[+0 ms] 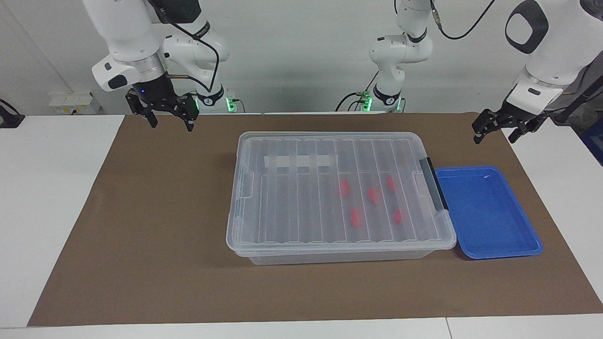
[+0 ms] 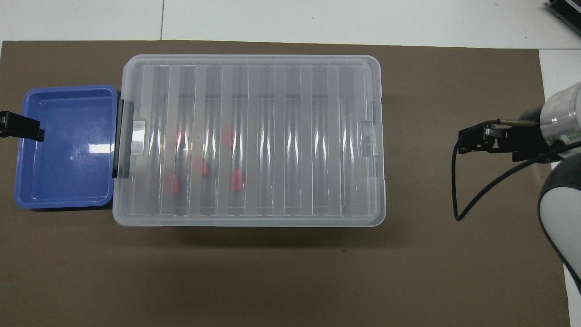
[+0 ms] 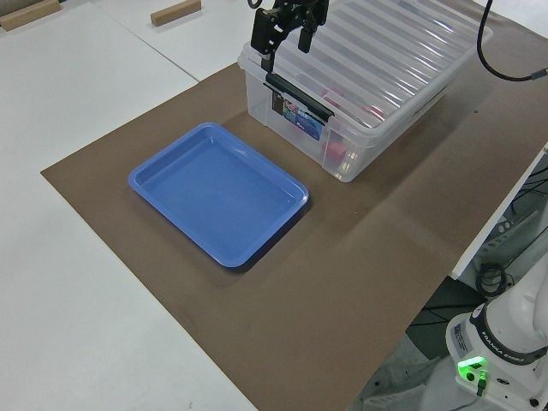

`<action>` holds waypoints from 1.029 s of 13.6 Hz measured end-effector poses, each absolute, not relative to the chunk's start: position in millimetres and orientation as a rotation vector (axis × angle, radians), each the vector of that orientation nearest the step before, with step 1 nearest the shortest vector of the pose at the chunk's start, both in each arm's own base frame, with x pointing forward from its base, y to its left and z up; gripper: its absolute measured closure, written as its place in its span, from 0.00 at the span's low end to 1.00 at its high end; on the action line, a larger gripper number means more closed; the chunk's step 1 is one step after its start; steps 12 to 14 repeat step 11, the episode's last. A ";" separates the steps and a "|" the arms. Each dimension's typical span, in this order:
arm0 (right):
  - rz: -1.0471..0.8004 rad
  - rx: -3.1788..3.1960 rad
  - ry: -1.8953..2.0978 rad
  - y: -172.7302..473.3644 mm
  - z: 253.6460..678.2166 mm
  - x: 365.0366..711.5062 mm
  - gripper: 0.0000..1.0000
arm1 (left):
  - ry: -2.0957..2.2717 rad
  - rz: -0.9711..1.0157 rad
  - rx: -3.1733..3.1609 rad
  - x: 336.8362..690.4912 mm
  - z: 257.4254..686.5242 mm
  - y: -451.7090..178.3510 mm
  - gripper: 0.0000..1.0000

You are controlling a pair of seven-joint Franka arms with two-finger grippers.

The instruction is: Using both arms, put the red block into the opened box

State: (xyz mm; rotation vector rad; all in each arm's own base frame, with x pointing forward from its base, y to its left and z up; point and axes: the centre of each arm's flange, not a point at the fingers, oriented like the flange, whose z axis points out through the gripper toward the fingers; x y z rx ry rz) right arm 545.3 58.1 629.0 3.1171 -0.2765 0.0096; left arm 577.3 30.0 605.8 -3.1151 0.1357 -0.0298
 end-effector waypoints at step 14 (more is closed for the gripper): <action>-0.007 3.114 -0.307 46.4 627.3 545.4 0.00 | 0.136 -0.030 -3.115 577.3 605.8 30.0 0.00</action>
